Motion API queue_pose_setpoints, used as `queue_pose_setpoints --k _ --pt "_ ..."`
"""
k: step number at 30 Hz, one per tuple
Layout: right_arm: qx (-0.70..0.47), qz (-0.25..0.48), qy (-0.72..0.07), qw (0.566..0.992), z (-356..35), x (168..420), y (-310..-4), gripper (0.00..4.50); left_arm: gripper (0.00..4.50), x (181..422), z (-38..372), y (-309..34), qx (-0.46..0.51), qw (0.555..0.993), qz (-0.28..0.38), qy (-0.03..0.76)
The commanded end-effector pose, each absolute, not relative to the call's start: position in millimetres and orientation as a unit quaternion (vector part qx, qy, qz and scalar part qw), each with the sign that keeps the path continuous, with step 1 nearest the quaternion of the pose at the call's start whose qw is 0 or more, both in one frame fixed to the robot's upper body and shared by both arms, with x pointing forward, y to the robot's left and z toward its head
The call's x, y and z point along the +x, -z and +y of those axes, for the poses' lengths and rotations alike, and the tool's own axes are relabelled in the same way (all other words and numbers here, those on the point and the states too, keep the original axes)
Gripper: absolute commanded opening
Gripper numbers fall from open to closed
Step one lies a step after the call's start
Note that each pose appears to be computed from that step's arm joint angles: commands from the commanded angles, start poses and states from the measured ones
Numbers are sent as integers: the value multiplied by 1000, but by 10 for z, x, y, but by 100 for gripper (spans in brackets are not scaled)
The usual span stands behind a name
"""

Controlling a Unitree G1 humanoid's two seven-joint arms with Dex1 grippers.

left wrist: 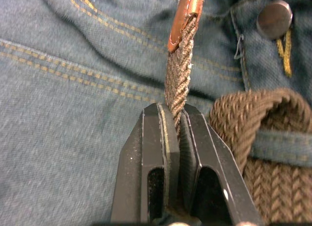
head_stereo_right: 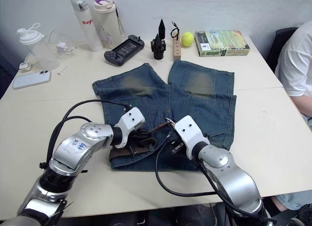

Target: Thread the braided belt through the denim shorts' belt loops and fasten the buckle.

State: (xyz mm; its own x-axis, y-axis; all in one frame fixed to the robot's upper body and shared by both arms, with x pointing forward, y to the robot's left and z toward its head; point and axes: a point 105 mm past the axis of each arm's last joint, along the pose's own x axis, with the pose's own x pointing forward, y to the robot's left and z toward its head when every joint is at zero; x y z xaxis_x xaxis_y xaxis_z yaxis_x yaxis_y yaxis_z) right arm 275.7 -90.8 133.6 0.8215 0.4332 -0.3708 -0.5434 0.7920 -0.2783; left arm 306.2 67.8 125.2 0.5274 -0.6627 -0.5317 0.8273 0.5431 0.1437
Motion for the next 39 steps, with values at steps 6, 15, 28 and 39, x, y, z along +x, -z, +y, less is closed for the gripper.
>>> queue_pose_setpoints --k 6,15,28,39 --pt "-206 112 -272 933 -780 2704 -1485 0 0 3077 471 -1311 187 860 198 432" --pt "-222 117 -281 926 -734 2688 -1451 0 0 3158 416 -1348 178 872 194 413" --pt "-235 120 -300 917 -684 2673 -1472 0 0 3165 441 -1193 186 869 216 404" --pt "-246 169 -325 897 -628 2600 -1297 0 0 3202 380 -1221 185 868 205 413"
